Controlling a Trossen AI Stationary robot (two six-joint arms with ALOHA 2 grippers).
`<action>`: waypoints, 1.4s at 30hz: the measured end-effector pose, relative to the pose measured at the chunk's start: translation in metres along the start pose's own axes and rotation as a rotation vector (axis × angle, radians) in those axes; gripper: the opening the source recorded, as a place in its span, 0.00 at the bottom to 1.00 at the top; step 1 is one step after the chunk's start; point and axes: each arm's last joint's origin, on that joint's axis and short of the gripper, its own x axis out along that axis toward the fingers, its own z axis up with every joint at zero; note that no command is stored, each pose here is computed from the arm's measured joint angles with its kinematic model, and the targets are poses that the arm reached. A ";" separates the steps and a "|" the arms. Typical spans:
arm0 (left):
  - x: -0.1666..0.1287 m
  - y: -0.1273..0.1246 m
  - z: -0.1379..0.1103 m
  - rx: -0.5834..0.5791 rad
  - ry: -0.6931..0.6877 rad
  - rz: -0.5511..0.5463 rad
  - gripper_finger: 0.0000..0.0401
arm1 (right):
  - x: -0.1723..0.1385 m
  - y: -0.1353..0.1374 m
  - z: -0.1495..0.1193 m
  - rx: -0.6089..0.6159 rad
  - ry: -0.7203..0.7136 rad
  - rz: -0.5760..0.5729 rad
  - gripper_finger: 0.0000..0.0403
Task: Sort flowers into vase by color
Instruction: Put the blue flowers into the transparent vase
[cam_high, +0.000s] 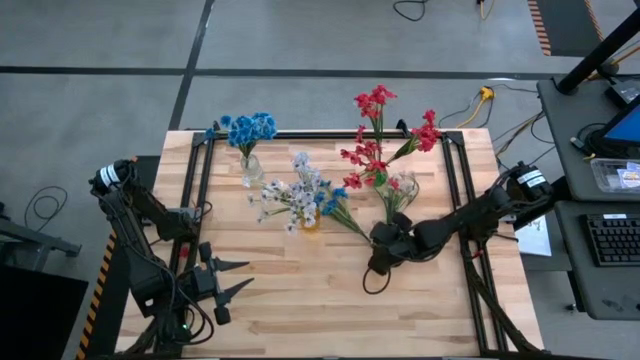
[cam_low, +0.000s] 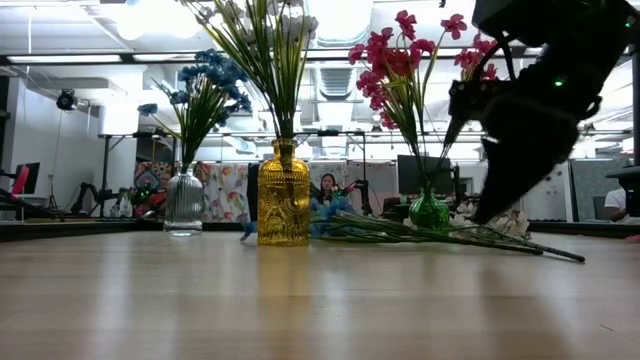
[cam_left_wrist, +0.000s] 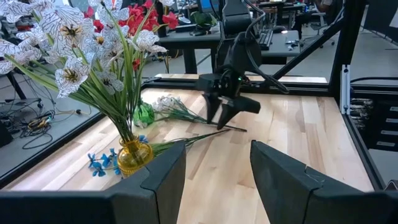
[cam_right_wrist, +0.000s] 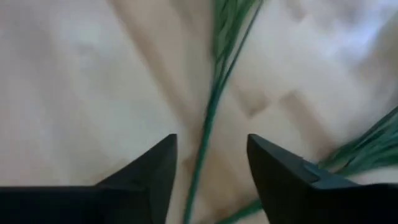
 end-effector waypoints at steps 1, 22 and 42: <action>0.000 0.000 0.000 0.000 -0.001 0.001 0.41 | 0.000 -0.001 0.002 -0.011 -0.030 -0.019 0.47; 0.000 -0.004 0.002 -0.058 -0.007 -0.008 0.41 | 0.074 -0.017 0.029 -0.054 -0.281 -0.062 0.60; 0.006 -0.003 0.003 -0.068 -0.007 0.014 0.41 | 0.045 -0.019 0.027 0.044 -0.241 -0.045 0.05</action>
